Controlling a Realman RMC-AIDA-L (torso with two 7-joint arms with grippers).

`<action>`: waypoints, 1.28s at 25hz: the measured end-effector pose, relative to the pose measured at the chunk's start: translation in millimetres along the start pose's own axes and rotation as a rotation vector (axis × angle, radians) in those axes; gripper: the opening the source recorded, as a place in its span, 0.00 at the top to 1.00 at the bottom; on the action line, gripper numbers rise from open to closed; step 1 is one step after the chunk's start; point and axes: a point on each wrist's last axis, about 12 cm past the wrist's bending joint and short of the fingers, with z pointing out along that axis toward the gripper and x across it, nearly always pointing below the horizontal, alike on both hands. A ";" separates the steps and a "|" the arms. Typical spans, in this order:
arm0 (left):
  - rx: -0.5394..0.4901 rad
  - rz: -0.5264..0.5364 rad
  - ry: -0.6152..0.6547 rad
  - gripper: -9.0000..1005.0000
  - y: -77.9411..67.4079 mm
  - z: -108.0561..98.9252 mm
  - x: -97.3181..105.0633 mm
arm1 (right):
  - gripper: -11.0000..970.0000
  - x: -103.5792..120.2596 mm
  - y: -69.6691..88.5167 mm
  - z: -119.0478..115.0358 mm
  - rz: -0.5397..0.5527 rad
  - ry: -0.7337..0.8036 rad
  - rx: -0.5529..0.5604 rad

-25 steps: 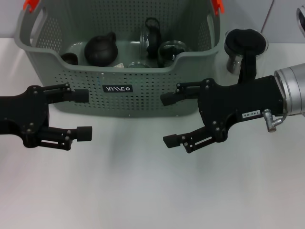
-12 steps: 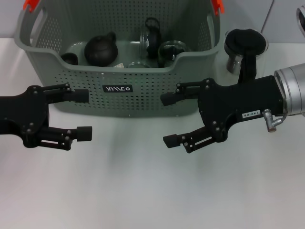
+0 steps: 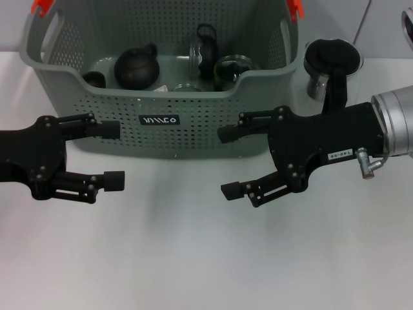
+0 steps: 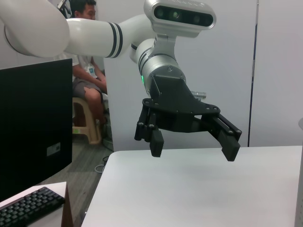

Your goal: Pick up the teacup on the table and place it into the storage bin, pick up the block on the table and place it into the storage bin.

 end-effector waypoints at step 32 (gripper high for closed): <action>0.000 0.000 0.000 0.05 0.0 0.0 0.0 | 0.02 0.0 0.0 0.0 0.000 0.000 0.000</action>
